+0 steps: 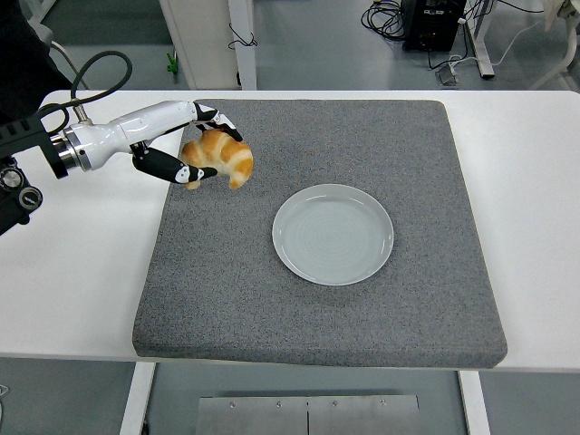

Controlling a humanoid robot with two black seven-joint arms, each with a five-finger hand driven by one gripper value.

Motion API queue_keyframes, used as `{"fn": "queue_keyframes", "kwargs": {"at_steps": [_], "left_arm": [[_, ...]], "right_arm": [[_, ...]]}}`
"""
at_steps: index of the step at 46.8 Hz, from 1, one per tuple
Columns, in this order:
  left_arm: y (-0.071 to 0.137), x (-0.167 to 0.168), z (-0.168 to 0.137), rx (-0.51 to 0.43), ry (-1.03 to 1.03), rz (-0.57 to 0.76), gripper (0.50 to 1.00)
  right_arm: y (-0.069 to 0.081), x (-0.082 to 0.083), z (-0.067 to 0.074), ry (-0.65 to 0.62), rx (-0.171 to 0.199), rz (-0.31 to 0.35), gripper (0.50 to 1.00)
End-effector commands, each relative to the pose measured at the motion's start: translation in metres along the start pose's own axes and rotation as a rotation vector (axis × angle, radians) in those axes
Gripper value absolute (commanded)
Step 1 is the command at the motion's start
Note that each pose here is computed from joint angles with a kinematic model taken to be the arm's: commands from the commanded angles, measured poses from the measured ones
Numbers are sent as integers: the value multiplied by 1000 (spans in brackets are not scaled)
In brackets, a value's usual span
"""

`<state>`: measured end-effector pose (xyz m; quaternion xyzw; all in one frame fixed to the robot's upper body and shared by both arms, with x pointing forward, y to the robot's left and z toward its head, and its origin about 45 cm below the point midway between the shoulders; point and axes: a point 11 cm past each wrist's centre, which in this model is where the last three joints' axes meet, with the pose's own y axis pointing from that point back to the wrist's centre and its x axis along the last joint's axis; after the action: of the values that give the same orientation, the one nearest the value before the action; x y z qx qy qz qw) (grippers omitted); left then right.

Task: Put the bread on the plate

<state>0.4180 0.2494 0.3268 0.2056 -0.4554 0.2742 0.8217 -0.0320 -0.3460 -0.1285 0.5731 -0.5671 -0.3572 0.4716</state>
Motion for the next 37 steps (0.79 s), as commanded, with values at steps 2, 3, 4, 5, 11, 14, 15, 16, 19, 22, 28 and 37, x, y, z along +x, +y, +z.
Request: {"fn": "queue_keyframes", "kwargs": {"at_steps": [2, 3, 4, 5, 11, 14, 15, 16, 19, 22, 28, 37], "left_arm": [[1, 21, 6, -17, 8, 23, 607], [1, 26, 8, -22, 8, 28, 607], [1, 31, 11, -28, 6, 34, 607], [1, 35, 12, -32, 4, 38, 608], [0, 48, 19, -45, -10, 49, 611], [-1, 50, 20, -48, -17, 50, 613], [-1, 50, 21, -50, -18, 50, 614], [-2, 51, 22, -53, -19, 51, 617], [-6, 54, 26, -61, -27, 53, 621], [-10, 53, 27, -60, -31, 51, 630], [-29, 50, 41, -89, -26, 48, 642], [-51, 36, 54, -109, -26, 22, 660]], "right_arm": [[0, 0, 0, 0, 1, -1, 1000], [0, 0, 0, 0, 1, -1, 1000], [0, 0, 0, 0, 1, 0, 1000], [0, 0, 0, 0, 1, 0, 1000], [0, 0, 0, 0, 1, -1, 1000], [0, 0, 0, 0, 0, 0, 1000], [0, 0, 0, 0, 0, -1, 1000], [0, 0, 0, 0, 1, -1, 1000], [0, 0, 0, 0, 0, 0, 1000], [0, 0, 0, 0, 1, -1, 1000], [0, 0, 0, 0, 1, 0, 1000], [0, 0, 0, 0, 1, 0, 1000]]}}
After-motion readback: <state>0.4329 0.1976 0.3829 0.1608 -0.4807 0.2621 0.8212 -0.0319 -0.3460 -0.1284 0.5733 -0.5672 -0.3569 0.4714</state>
